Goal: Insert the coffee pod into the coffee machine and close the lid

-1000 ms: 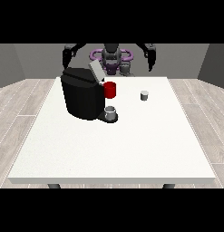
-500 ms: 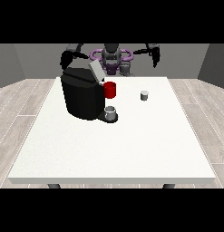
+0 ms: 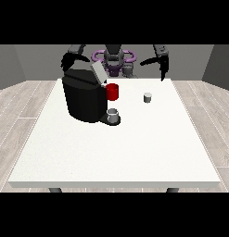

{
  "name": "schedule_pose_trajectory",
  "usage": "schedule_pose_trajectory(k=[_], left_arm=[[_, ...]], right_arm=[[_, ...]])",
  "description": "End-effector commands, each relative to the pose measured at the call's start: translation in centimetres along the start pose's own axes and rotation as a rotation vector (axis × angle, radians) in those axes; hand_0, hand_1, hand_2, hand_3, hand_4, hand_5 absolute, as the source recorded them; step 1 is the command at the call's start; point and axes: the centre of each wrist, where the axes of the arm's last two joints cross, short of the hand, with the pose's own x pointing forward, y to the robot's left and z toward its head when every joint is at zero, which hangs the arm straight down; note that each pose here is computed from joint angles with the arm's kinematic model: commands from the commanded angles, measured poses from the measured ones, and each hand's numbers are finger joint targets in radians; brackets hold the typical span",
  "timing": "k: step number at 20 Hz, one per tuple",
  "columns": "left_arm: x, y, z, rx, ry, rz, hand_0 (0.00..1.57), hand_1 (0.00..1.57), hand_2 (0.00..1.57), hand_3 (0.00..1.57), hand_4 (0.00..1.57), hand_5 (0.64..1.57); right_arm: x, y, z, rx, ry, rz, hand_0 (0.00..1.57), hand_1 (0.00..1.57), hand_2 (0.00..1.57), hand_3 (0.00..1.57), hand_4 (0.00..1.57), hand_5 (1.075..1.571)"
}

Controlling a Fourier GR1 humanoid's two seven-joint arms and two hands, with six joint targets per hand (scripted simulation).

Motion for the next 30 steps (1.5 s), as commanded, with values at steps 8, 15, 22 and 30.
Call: schedule_pose_trajectory(k=[8, 15, 22, 30], left_arm=[[0.3, 5.7, -4.5, 0.054, 0.053, -0.086, 0.00, 0.00, 0.00, 0.00, 0.00, 1.571], [-1.5, 2.7, -6.1, 0.014, 0.139, -0.189, 0.00, 0.00, 0.00, 0.00, 0.00, 1.571], [-3.2, -1.1, -6.0, -0.064, 0.172, -0.302, 0.22, 0.22, 0.53, 0.22, 0.00, 1.571], [-4.0, 1.9, -6.2, -0.084, 0.255, -0.436, 0.63, 0.63, 0.76, 0.49, 0.00, 1.571]], right_arm=[[1.0, 1.8, -2.3, 0.042, -0.093, -0.016, 0.00, 0.00, 0.00, 0.00, 0.33, 1.571], [1.2, 1.8, -3.5, 0.033, -0.003, 0.009, 0.00, 0.00, 0.00, 0.00, 0.39, 1.571], [0.2, 0.6, -5.1, -0.026, 0.030, 0.040, 0.00, 0.00, 0.00, 0.00, 0.42, 1.571], [-1.0, 1.2, -3.9, -0.002, 0.064, 0.036, 0.00, 0.00, 0.00, 0.00, 0.39, 1.571]])
